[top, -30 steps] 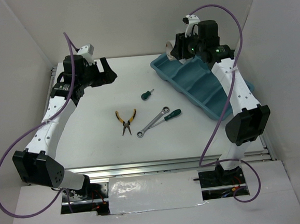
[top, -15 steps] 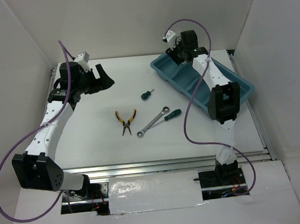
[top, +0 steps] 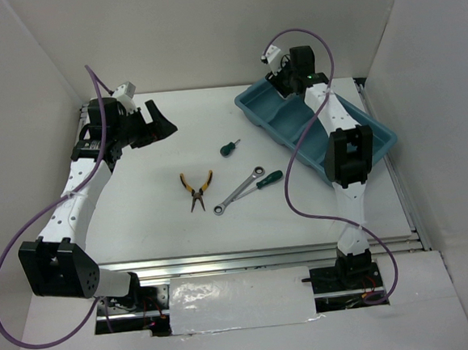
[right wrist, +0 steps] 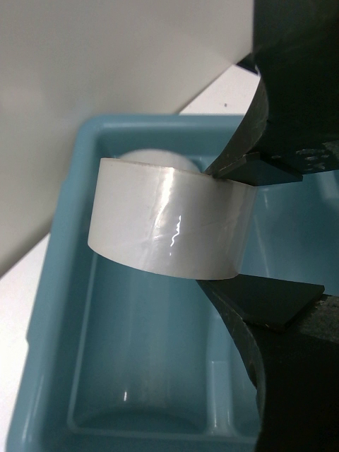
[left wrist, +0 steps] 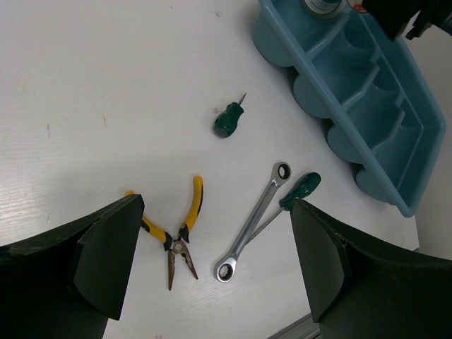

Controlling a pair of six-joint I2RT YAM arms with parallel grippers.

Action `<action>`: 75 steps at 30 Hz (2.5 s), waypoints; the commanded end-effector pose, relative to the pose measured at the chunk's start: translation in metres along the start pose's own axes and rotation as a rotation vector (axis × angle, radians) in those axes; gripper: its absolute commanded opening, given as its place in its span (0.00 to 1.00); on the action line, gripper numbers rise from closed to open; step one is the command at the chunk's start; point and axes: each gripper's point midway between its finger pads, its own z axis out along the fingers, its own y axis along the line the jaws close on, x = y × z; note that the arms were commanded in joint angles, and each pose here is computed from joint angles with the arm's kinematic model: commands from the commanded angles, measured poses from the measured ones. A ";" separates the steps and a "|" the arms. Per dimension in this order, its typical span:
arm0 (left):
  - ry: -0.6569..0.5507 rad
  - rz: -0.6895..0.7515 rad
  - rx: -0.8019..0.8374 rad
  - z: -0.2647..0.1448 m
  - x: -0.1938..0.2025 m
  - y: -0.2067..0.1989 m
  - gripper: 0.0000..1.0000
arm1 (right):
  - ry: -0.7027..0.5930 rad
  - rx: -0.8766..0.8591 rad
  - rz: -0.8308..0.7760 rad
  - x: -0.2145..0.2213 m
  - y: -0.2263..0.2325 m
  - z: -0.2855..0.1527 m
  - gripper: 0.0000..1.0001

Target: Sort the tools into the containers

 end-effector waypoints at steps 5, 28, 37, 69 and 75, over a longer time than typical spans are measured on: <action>-0.044 0.005 0.051 -0.008 -0.012 -0.012 0.99 | -0.064 -0.006 -0.009 -0.010 0.006 0.019 0.33; -0.036 -0.012 0.034 -0.007 -0.007 -0.002 0.99 | -0.038 -0.006 0.073 0.009 0.020 0.049 0.74; -0.017 0.124 0.065 -0.001 0.011 -0.021 0.93 | -0.181 0.060 0.175 -0.060 -0.018 -0.007 0.89; 0.682 0.949 0.321 0.177 0.287 -0.112 0.44 | -0.123 -0.061 0.650 0.068 0.090 -0.348 0.72; 0.730 0.977 0.272 0.178 0.297 -0.092 0.42 | -0.122 -0.079 0.638 0.070 0.091 -0.347 0.72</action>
